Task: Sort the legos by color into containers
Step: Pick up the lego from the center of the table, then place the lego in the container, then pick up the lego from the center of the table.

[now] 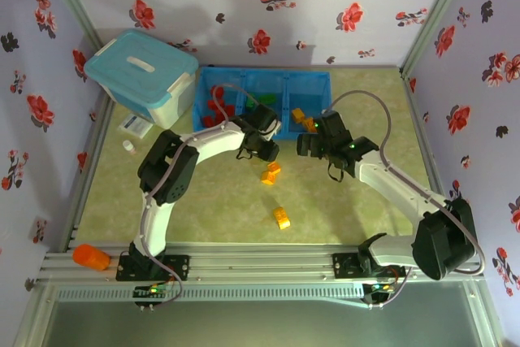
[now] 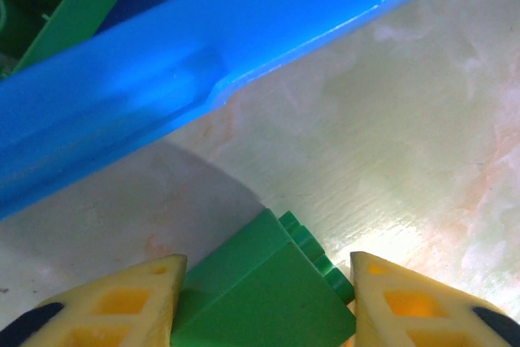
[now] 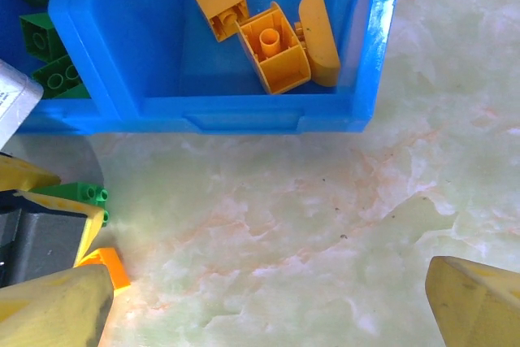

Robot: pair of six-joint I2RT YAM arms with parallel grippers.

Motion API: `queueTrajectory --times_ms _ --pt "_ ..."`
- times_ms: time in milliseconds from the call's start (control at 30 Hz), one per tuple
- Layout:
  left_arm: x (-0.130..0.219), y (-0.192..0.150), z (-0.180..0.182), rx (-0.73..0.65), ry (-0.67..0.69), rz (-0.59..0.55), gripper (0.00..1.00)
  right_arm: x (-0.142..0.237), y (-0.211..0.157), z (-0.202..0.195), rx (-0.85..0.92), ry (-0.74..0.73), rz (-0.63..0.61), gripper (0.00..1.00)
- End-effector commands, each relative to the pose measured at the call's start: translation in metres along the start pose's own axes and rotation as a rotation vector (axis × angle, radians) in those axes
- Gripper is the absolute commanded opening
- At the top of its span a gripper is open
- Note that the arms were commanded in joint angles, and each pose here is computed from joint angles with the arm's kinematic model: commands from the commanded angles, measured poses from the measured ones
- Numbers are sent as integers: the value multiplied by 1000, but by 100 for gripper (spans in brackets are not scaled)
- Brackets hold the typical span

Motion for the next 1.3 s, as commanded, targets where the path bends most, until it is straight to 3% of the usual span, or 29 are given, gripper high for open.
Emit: queueTrajectory --times_ms 0,233,533,600,700,867,1033,1267 --pt "30 7 1 20 22 -24 30 5 2 -2 -25 8 -26 99" --pt "105 47 19 103 50 -231 30 1 -3 0 -24 35 -6 99" --pt "104 128 71 196 107 -292 34 1 -13 10 -42 108 8 99" --pt "103 137 74 190 113 -292 78 1 -17 12 -34 118 18 99" --pt "120 138 68 176 111 -297 100 0 -22 18 -8 145 34 99" --pt "163 109 53 173 86 -376 100 -8 -33 38 74 172 92 99" --pt "193 37 54 232 81 -424 97 -32 -48 68 170 200 190 99" --pt "196 -63 58 282 61 -386 91 -69 -47 98 179 183 221 96"
Point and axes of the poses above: each hand's point on the last joint's axis, 136 mm out from that joint toward the fingers, its own x axis back along the fingers, its own z axis along the line the jaws close on, y = z × x, the point moved 8 cm from there along x, back along the fingers, and after that the axes turned 8 degrees about x, right-handed, at the moved point
